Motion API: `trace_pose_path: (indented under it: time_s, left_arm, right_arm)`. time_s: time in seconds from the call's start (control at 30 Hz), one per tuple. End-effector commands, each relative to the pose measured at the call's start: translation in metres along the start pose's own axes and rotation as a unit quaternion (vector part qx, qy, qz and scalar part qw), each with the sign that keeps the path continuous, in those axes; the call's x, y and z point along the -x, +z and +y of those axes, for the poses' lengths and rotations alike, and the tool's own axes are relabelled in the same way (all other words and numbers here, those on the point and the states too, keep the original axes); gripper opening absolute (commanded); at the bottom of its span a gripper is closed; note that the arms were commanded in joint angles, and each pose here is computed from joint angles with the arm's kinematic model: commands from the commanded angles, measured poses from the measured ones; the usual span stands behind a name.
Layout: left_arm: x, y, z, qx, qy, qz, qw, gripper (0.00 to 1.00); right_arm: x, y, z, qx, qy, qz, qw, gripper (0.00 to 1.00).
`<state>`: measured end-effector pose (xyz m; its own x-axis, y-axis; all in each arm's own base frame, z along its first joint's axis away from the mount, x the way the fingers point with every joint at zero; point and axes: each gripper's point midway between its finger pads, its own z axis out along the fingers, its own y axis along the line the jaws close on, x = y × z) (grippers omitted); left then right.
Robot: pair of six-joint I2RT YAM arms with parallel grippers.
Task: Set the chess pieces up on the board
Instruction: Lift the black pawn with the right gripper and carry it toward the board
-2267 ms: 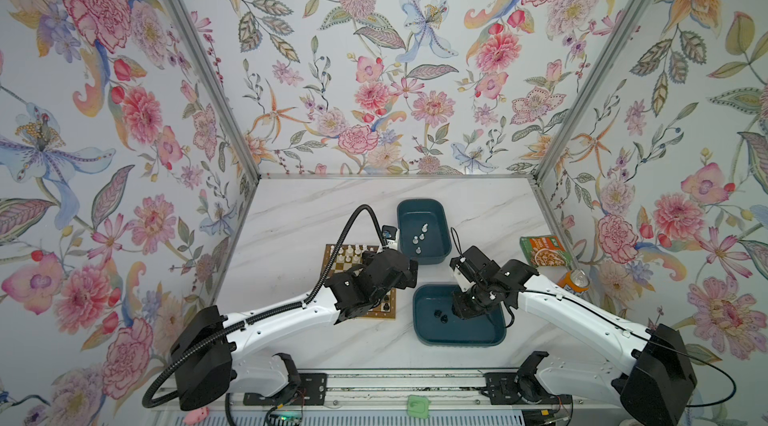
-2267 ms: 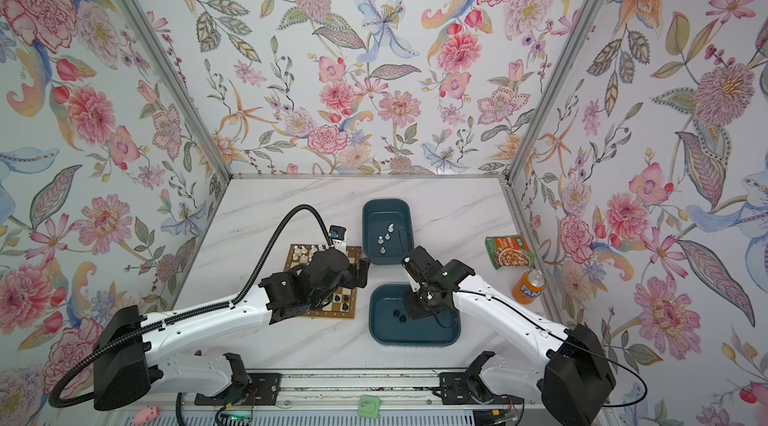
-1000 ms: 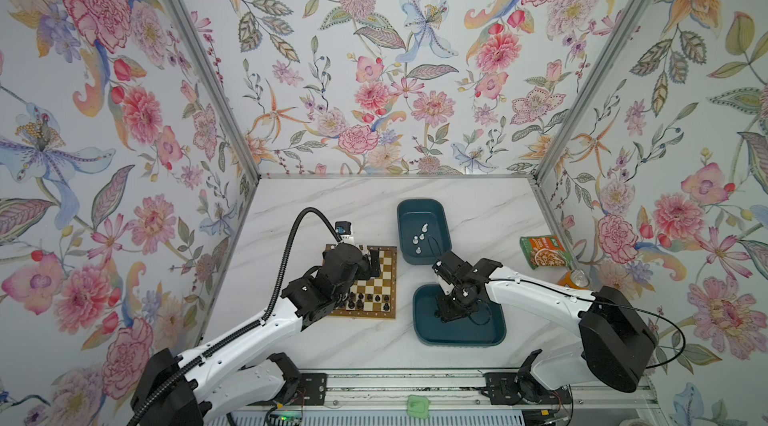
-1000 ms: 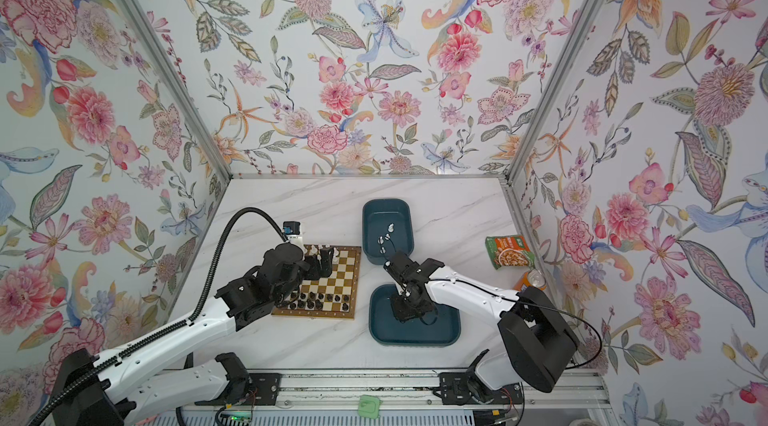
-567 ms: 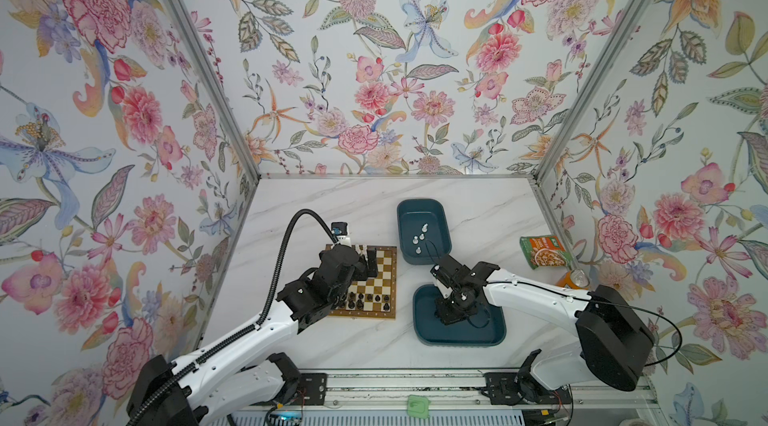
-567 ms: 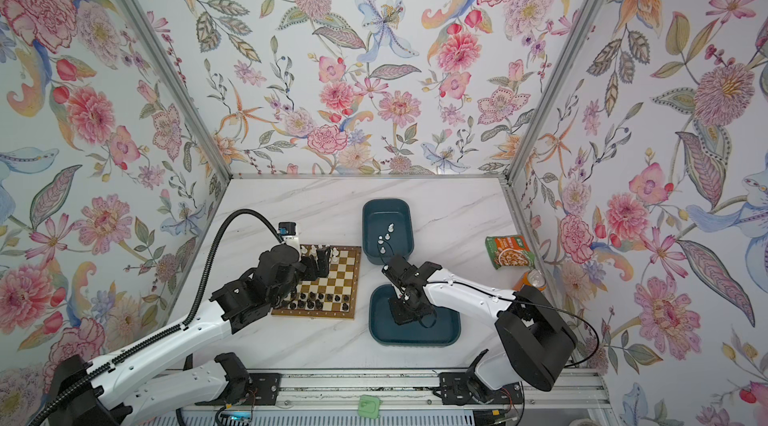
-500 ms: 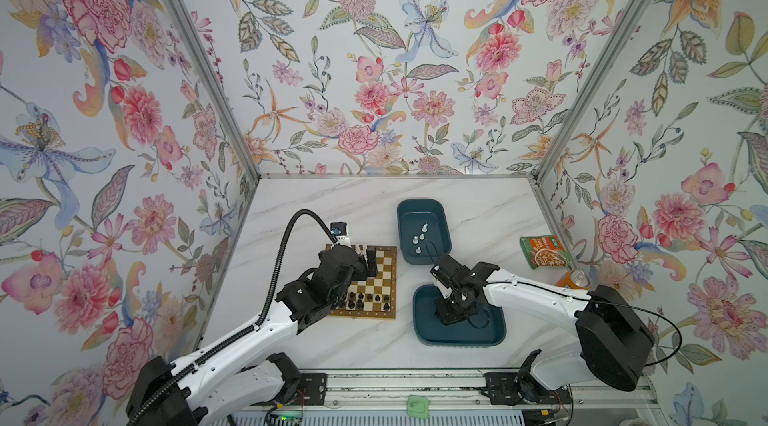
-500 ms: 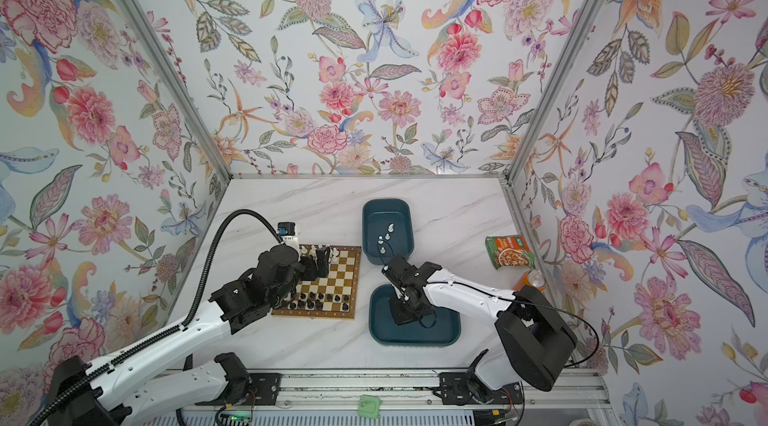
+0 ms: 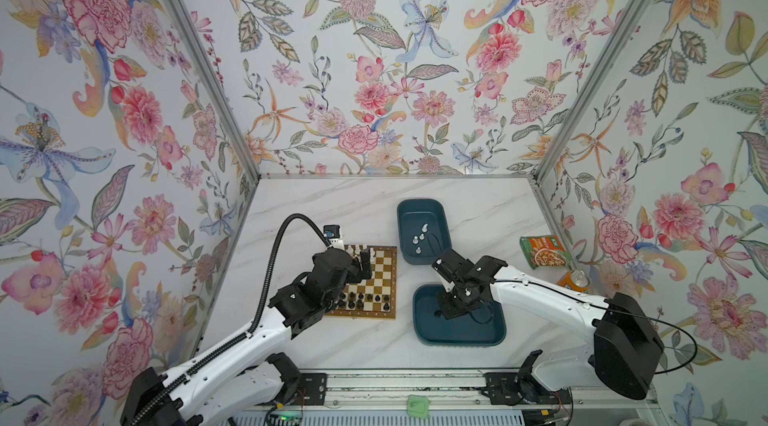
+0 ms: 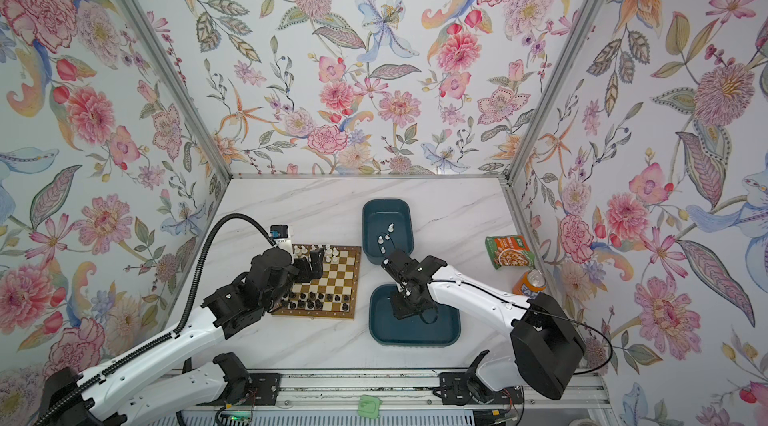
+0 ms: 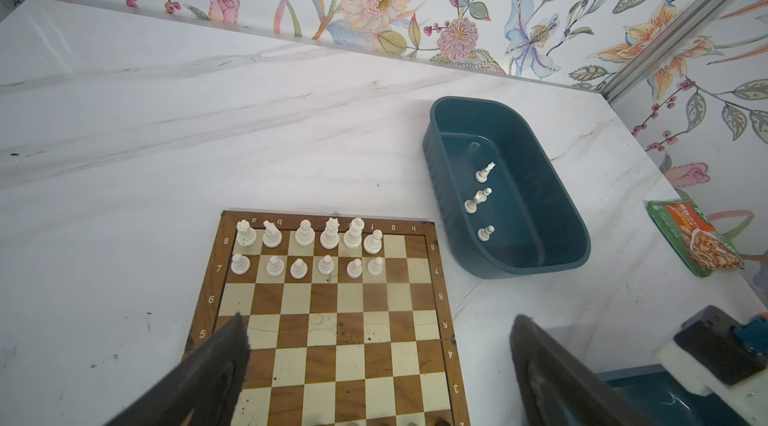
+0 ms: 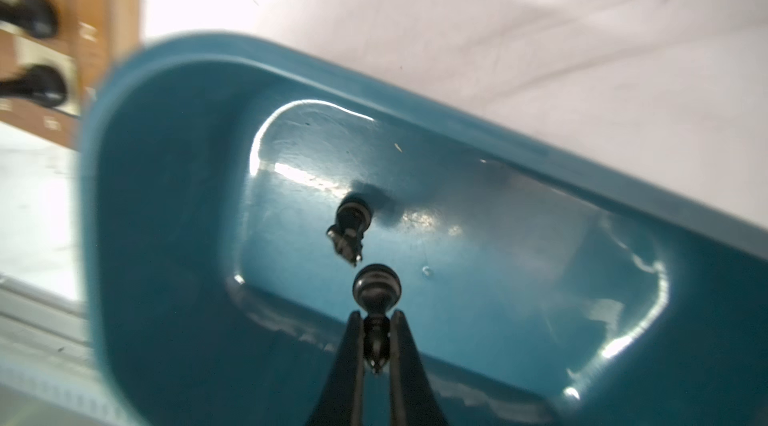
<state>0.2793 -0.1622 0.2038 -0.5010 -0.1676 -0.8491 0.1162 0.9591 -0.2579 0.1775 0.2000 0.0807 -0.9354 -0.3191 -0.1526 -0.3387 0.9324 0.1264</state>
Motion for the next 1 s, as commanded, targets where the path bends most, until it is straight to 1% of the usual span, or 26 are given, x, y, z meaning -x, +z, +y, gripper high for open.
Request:
trace_pose_path:
  time_s: [0.0, 0.2, 0.37, 0.53, 0.7, 0.97]
  left_arm:
    - [-0.005, -0.003, 0.019, 0.029, -0.007, -0.001, 1.0, 0.99]
    - [-0.011, -0.01, 0.034, 0.045, -0.018, -0.002, 0.999, 0.99]
    - [-0.019, -0.018, 0.051, 0.061, -0.035, 0.0, 0.997, 0.99]
    - [-0.027, -0.022, 0.066, 0.074, -0.061, -0.002, 0.995, 0.99]
    - [-0.031, -0.023, 0.082, 0.096, -0.073, 0.003, 0.993, 0.99]
    - [-0.038, -0.02, 0.11, 0.129, -0.091, 0.032, 0.987, 0.99]
  right_arm:
    - [0.005, -0.024, -0.001, -0.014, -0.005, -0.01, 1.0, 0.09]
    - [0.029, -0.05, 0.026, -0.002, -0.03, -0.035, 0.999, 0.09]
    - [0.045, -0.054, 0.057, 0.01, -0.061, -0.041, 0.997, 0.1]
    - [0.057, -0.047, 0.09, 0.015, -0.095, -0.037, 0.995, 0.09]
    - [0.062, -0.034, 0.121, 0.021, -0.124, -0.031, 0.992, 0.09]
    - [0.063, -0.009, 0.158, 0.023, -0.156, -0.016, 0.987, 0.09]
